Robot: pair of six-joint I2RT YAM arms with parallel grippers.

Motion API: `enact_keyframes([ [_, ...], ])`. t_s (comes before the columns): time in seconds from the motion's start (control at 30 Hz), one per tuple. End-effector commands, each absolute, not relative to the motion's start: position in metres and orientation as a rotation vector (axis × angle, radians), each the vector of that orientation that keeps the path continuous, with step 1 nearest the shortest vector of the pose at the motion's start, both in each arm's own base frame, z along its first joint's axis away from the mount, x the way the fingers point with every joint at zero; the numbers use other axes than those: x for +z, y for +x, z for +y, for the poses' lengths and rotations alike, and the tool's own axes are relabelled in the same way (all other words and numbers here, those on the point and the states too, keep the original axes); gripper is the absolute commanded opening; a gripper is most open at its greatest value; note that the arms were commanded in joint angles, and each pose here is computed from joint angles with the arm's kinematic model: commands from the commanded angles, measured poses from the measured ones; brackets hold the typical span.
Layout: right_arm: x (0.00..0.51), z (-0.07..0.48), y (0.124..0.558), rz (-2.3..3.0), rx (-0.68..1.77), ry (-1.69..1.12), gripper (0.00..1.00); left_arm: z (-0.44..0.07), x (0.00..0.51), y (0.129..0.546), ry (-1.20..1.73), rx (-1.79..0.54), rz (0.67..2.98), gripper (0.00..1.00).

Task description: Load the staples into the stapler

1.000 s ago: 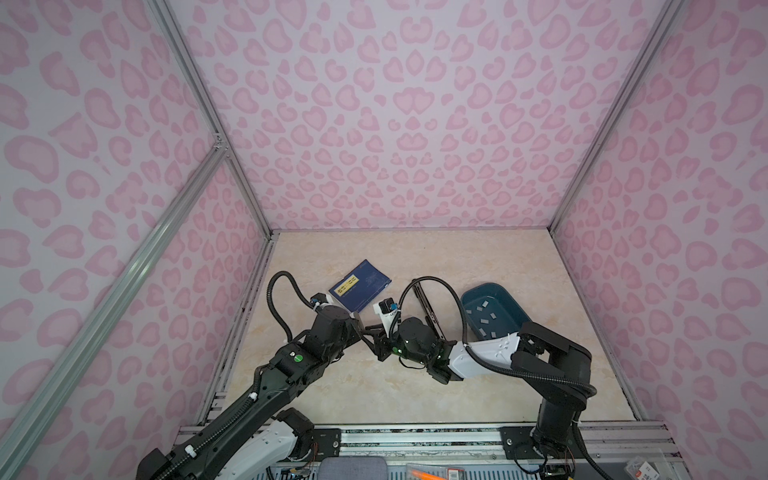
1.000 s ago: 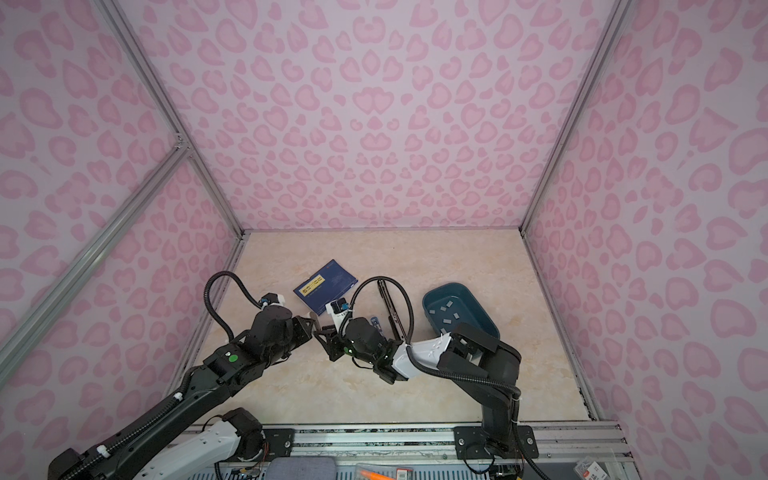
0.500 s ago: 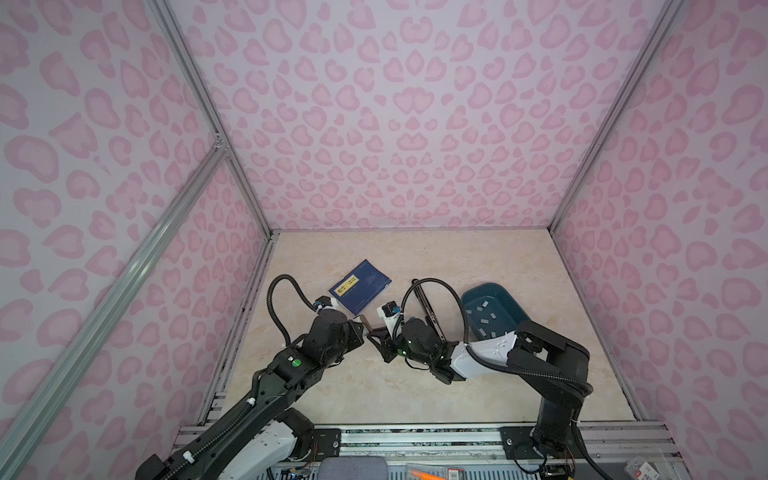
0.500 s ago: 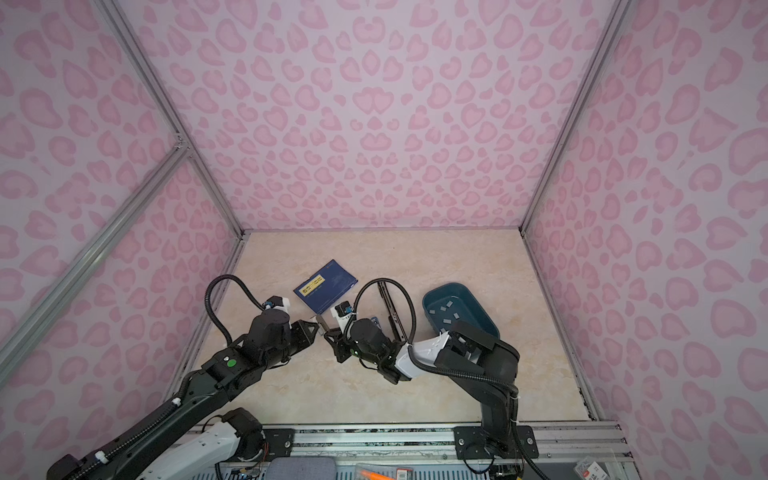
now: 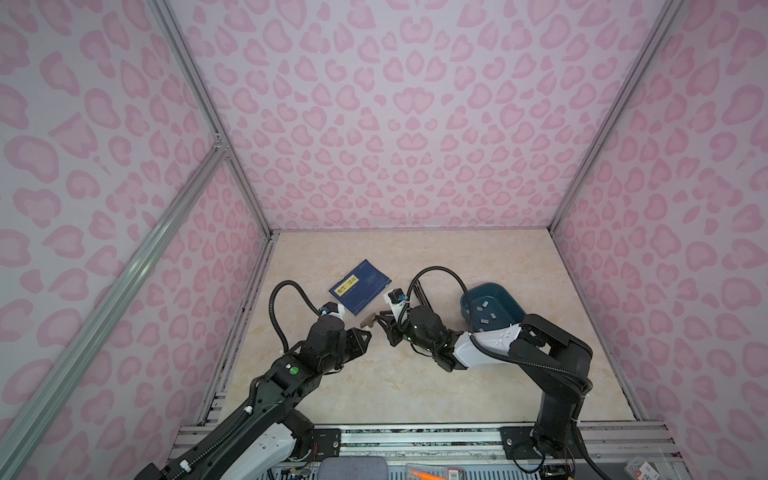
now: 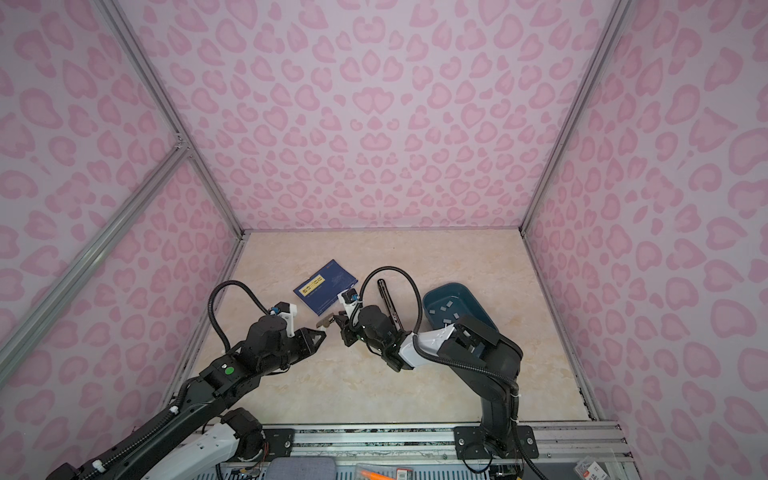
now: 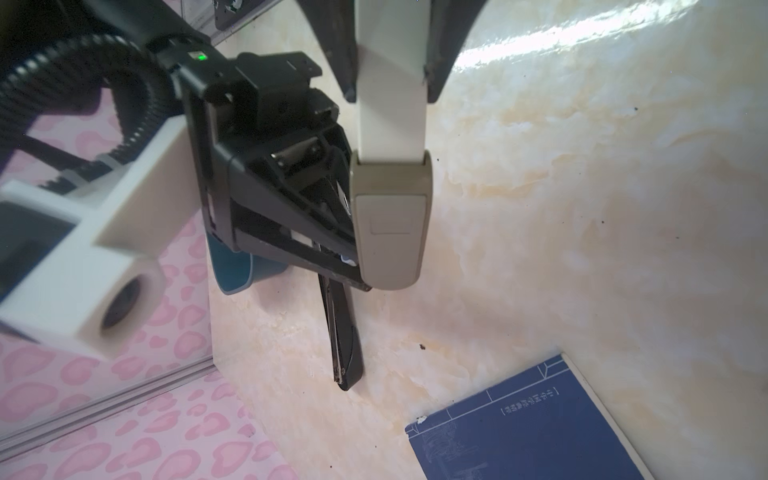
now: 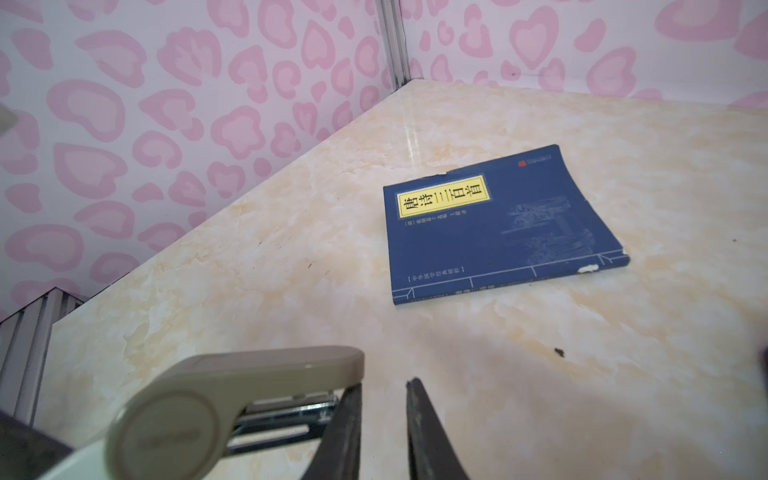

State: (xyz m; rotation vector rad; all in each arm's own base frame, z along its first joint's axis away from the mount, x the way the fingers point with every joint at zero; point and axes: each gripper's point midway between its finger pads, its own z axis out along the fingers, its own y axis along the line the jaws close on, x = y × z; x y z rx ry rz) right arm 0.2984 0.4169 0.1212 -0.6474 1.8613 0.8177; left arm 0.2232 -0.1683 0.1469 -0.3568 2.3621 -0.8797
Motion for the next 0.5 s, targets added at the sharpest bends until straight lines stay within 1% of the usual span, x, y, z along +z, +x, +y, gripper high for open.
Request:
enact_keyframes([
  [0.0, 0.136, 0.422, 0.301, 1.808, 0.844, -0.677, 0.22, -0.181, 0.147, 0.217, -0.287, -0.957, 2.384, 0.03],
  [0.3, 0.144, 0.428, 0.287, 1.776, 0.922, -0.721, 0.23, -0.191, 0.142, 0.22, -0.272, -0.999, 2.399, 0.03],
  [0.4, 0.144, 0.42, 0.284, 1.777, 0.899, -0.717, 0.24, -0.19, 0.149, 0.224, -0.273, -0.979, 2.394, 0.03],
  [0.47, 0.144, 0.407, 0.283, 1.778, 0.851, -0.71, 0.27, -0.187, 0.155, 0.227, -0.277, -0.957, 2.39, 0.03],
])
